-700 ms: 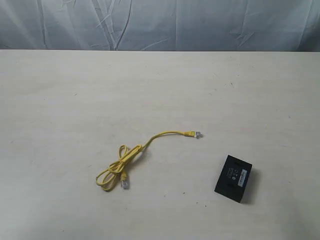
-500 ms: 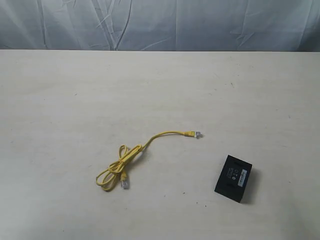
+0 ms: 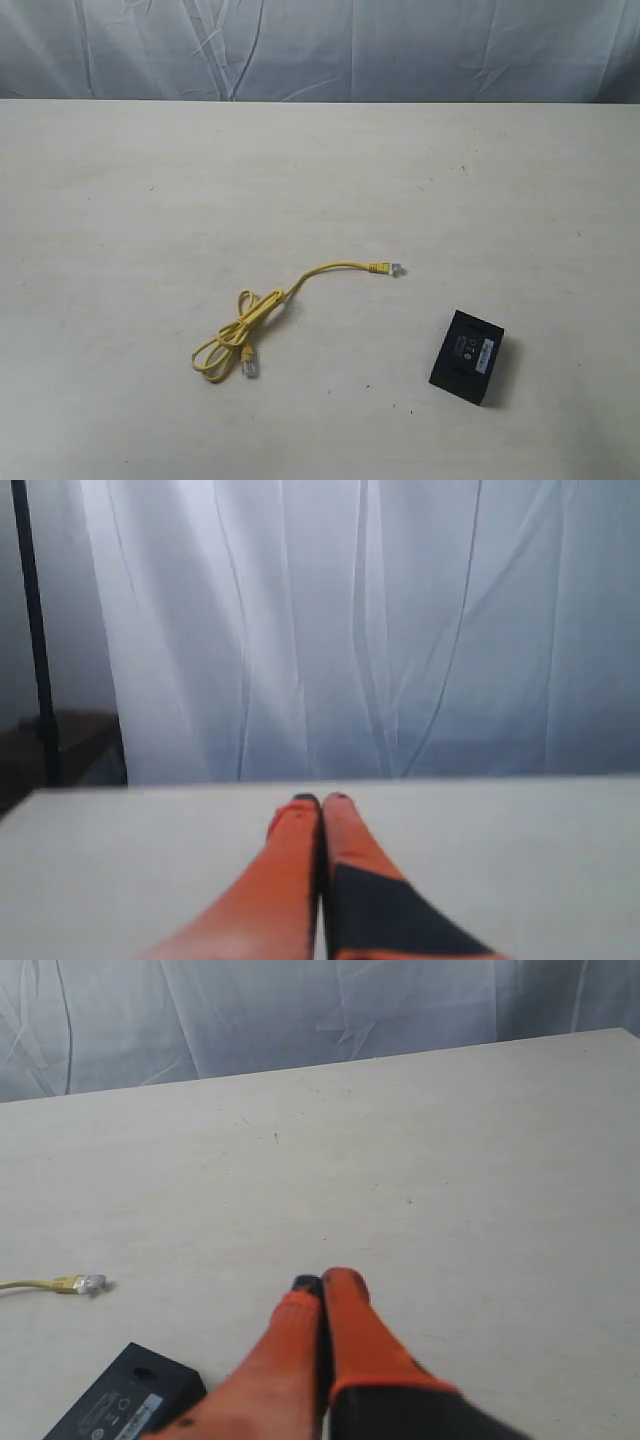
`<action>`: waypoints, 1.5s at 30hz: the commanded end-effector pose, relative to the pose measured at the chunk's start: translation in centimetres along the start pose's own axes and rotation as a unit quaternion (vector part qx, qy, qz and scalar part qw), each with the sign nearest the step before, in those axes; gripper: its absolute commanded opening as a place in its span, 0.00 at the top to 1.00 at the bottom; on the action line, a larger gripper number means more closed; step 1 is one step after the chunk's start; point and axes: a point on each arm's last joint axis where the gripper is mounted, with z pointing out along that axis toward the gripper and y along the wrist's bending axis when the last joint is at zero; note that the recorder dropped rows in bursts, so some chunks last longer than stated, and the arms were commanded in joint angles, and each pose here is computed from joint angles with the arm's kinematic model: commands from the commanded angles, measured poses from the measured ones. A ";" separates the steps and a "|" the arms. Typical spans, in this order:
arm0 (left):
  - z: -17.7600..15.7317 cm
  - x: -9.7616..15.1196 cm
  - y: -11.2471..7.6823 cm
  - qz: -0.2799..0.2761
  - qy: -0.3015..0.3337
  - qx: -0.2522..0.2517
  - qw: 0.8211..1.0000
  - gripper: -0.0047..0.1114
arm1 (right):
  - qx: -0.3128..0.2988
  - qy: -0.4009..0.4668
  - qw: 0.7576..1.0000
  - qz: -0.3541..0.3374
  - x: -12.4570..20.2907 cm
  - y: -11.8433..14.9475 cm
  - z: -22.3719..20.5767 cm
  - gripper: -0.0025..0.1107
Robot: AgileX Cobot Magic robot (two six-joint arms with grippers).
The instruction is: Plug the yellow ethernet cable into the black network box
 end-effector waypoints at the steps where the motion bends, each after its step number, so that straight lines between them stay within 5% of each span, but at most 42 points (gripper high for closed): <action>1: -0.5 -2.9 0.0 0.003 -0.164 -0.002 0.987 0.96 | -0.001 -0.006 1.000 0.000 0.0 0.0 0.0 0.99; 14: -2.0 -5.6 0.0 0.003 -0.326 -0.001 0.946 0.96 | -0.001 -0.007 1.000 0.000 0.0 0.0 0.0 0.99; 24: -1.9 -5.4 0.1 0.000 -0.318 -0.005 0.948 0.96 | -0.001 -0.007 1.000 0.000 0.0 0.0 0.0 0.99; 30: -0.4 -7.7 0.2 0.005 -0.120 -0.011 0.993 0.96 | -0.001 -0.006 1.000 0.000 0.0 0.0 0.0 0.99; 35: 3.2 -10.3 0.1 0.044 0.058 0.004 0.997 0.96 | -0.001 -0.006 1.000 0.000 0.0 0.0 0.0 0.99; 39: 7.5 -10.3 0.4 0.087 0.221 0.012 0.971 0.96 | -0.001 -0.006 1.000 0.000 0.0 0.0 0.0 0.99; 45: 15.5 -6.6 -0.2 0.175 0.369 0.098 0.907 0.96 | -0.001 -0.006 1.000 0.000 0.0 0.0 0.0 0.99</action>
